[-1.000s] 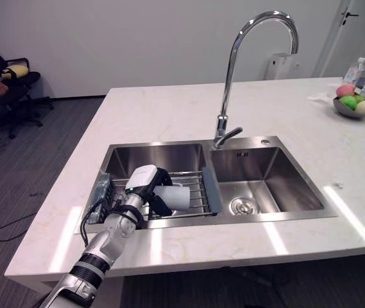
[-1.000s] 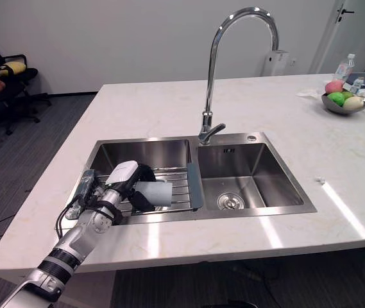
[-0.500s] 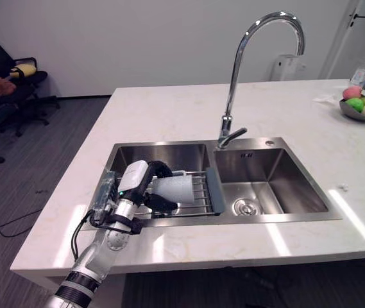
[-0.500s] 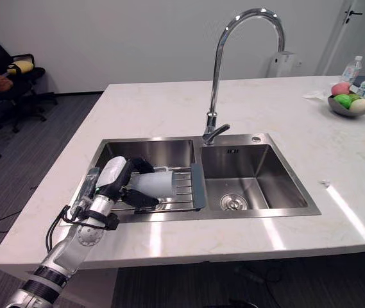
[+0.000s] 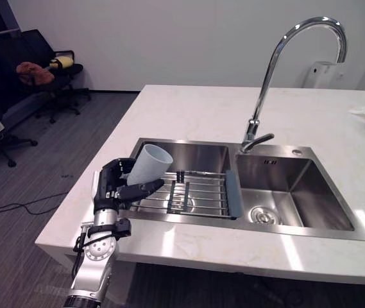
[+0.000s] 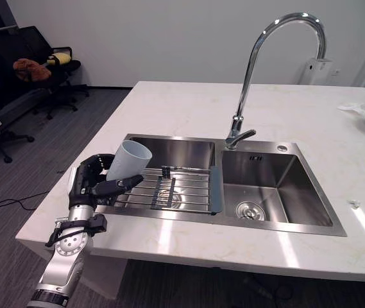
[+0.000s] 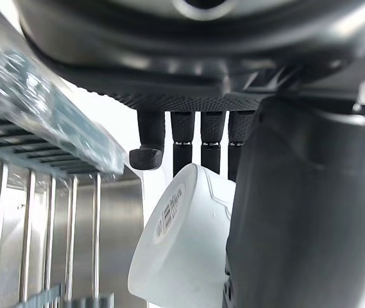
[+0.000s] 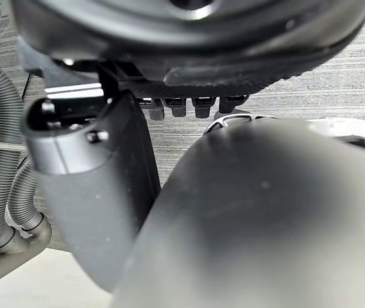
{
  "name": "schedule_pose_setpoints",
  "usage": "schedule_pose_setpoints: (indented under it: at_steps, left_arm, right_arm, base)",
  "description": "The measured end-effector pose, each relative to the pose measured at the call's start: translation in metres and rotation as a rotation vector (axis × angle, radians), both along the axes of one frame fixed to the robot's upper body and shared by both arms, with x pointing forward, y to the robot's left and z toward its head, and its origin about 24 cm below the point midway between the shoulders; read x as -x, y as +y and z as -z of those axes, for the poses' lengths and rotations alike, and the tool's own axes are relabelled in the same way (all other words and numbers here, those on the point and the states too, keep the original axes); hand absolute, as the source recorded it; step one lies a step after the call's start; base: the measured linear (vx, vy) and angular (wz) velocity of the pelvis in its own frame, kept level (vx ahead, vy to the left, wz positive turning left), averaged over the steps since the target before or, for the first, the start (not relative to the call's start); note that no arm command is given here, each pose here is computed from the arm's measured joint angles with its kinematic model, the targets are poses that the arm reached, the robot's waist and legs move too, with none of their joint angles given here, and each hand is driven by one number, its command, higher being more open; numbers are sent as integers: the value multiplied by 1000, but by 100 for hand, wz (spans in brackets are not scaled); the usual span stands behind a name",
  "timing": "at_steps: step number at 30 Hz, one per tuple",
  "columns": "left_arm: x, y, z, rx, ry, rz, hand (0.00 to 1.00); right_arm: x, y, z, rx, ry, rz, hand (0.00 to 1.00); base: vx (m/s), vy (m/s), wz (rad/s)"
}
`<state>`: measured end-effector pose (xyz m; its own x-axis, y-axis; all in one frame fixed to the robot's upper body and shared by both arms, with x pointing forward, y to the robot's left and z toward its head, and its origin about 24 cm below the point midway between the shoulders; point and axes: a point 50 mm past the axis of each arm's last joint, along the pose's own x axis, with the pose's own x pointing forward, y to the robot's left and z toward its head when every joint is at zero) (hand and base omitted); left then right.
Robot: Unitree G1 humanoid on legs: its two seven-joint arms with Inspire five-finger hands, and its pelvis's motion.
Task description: Walk over to the sink, pick up the cup, carry it to the dishwasher, place the cup inside the dishwasher, then close the dishwasher door
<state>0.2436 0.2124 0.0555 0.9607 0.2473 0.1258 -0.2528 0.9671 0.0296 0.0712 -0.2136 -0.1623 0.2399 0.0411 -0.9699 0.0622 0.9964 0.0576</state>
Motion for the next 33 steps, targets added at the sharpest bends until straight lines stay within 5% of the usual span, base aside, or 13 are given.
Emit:
schedule_pose_setpoints:
  at_steps: [10, 14, 19, 23, 29, 33]
  left_arm:
    - [60, 20, -45, 121, -303, -289, 0]
    - [91, 26, -53, 138, -378, -408, 0]
    - [94, 20, -54, 247, -454, -417, 0]
    - [80, -5, -67, 336, -555, -287, 0]
    - [74, -11, -68, 348, -564, -215, 0]
    - [35, -54, -79, 362, -597, 151, 0]
  right_arm:
    - [9, 1, 3, -9, 36, 24, 100]
    - [20, -4, 4, -2, 88, 61, 100]
    - [32, -11, 6, 52, 99, 237, 100]
    - [18, -34, -2, 94, 93, 264, 100]
    - [-27, -24, -10, 62, -27, 329, 100]
    - [-41, -5, -11, -19, -96, 575, 100]
  base:
    - [-8, -11, 52]
    - [-114, -92, 186]
    - [-47, 39, 260]
    - [-25, 197, 239]
    - [-91, 177, 152]
    - [27, 39, 314]
